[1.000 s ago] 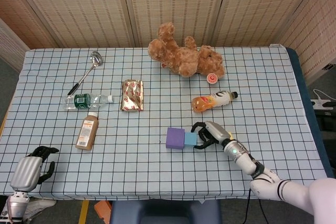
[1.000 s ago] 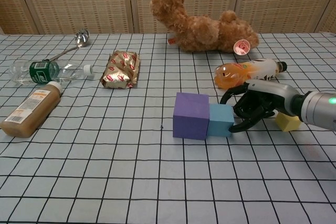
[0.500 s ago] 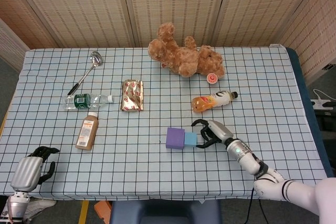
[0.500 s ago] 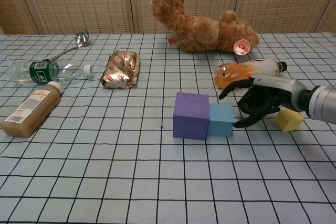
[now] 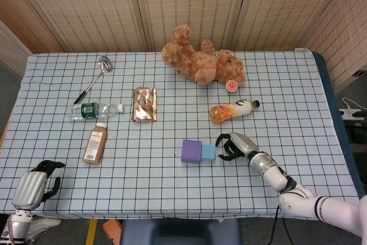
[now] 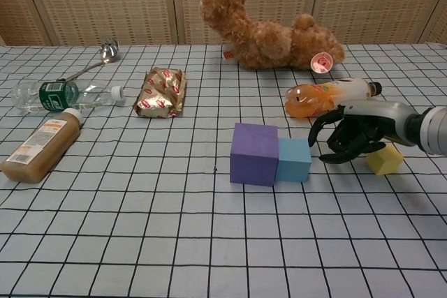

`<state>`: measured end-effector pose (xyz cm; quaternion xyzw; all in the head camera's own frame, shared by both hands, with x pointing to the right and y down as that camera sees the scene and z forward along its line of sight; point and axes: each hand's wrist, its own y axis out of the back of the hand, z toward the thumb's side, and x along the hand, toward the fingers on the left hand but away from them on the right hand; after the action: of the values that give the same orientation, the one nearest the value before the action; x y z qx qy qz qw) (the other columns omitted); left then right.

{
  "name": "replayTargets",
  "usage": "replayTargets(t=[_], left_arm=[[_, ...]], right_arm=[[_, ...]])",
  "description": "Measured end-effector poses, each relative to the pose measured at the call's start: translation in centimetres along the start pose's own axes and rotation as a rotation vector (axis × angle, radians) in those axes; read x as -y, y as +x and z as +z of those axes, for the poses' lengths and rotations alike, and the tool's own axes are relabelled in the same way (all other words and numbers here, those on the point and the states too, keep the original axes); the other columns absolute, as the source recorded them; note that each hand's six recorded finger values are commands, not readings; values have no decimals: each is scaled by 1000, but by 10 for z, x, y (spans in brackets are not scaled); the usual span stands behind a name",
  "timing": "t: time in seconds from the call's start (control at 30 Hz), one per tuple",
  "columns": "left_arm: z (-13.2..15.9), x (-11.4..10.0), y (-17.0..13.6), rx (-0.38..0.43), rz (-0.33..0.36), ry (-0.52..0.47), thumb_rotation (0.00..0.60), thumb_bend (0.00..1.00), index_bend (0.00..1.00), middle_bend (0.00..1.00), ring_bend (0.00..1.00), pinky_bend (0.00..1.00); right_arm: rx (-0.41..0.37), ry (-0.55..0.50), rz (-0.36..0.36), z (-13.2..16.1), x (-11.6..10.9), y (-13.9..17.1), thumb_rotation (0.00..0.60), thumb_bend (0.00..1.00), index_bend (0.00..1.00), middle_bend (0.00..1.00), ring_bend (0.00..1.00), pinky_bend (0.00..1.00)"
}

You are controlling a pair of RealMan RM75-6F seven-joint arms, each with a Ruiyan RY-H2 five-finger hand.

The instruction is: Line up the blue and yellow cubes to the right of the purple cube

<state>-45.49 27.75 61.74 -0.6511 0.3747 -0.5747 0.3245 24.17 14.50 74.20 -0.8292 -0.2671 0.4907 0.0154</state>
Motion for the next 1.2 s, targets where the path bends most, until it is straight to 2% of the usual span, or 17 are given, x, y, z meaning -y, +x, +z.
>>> replayTargets(t=[0.27, 0.83, 1.0, 1.2], left_arm=[[-1, -1, 0, -2, 2, -3, 600, 541, 349, 359, 240, 515], [-1, -1, 0, -2, 1, -8, 600, 541, 349, 359, 240, 515], [-1, -1, 0, -1, 1, -8, 600, 542, 349, 359, 241, 515], [-1, -1, 0, -3, 4, -9, 600, 542, 349, 359, 240, 515]], right_arm=[[0, -22, 28, 2, 6, -2, 600, 304, 465, 829, 905, 1000], [-36, -32, 41, 4, 9, -1, 600, 306, 454, 829, 906, 1000], [-58, 38, -9, 3, -3, 3, 600, 301, 444, 829, 906, 1000], [-75, 186, -115, -3, -21, 17, 600, 145, 370, 829, 906, 1000]])
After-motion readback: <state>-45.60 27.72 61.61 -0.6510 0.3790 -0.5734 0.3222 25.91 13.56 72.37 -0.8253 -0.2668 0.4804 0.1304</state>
